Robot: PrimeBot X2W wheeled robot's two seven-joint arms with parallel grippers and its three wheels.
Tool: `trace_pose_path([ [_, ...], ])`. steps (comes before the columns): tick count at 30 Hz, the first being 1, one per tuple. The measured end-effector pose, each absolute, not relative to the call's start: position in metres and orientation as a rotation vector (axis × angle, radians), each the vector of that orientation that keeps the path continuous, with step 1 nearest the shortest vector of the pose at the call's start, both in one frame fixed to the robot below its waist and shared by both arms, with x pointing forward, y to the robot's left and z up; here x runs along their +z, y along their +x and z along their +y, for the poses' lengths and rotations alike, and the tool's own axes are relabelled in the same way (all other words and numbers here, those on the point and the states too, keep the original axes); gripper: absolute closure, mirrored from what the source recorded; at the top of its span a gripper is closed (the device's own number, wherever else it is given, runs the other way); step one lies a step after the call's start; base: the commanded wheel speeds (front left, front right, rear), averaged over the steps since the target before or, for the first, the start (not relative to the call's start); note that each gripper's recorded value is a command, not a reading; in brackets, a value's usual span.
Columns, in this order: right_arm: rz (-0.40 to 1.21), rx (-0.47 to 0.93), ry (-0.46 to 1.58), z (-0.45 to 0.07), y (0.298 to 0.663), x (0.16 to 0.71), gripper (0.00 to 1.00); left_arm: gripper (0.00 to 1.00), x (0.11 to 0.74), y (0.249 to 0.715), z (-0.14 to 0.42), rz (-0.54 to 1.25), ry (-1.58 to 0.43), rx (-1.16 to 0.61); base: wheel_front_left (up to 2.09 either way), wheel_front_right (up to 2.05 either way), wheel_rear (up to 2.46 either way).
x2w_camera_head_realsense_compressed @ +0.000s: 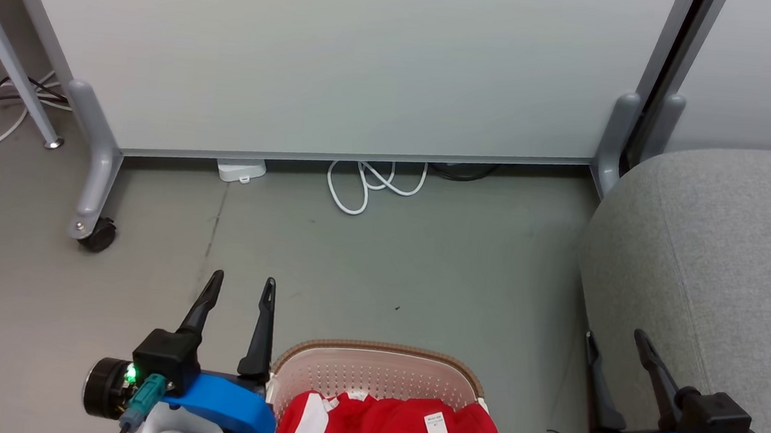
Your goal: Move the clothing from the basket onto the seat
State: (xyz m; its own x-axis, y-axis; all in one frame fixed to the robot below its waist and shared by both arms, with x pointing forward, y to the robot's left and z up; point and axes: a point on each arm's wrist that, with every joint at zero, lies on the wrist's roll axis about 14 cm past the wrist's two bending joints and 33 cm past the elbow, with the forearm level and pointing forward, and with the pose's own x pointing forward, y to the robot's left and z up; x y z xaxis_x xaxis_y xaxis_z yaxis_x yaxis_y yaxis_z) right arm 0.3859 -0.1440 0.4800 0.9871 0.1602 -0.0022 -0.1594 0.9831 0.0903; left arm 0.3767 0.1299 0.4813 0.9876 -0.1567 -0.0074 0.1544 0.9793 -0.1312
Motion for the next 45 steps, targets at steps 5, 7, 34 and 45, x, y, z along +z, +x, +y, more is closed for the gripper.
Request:
trace_pose_path([
  [5,0.010,0.156,0.089,-0.145,0.389,0.480,0.00,0.00,0.476,0.383,0.118,0.037,-0.099,-0.207,0.00,0.00,0.00],
  [7,0.011,0.154,0.090,-0.146,0.390,0.479,0.00,0.00,0.473,0.386,0.112,0.046,-0.086,-0.233,0.00,0.00,0.00],
  [34,0.079,0.078,0.068,-0.176,0.446,0.441,0.00,0.00,0.325,0.431,0.033,0.448,0.291,-0.731,0.00,0.00,0.00],
  [45,0.133,0.042,0.041,-0.193,0.467,0.410,0.00,0.00,0.239,0.403,0.018,0.678,0.441,-0.955,0.00,0.00,0.00],
])
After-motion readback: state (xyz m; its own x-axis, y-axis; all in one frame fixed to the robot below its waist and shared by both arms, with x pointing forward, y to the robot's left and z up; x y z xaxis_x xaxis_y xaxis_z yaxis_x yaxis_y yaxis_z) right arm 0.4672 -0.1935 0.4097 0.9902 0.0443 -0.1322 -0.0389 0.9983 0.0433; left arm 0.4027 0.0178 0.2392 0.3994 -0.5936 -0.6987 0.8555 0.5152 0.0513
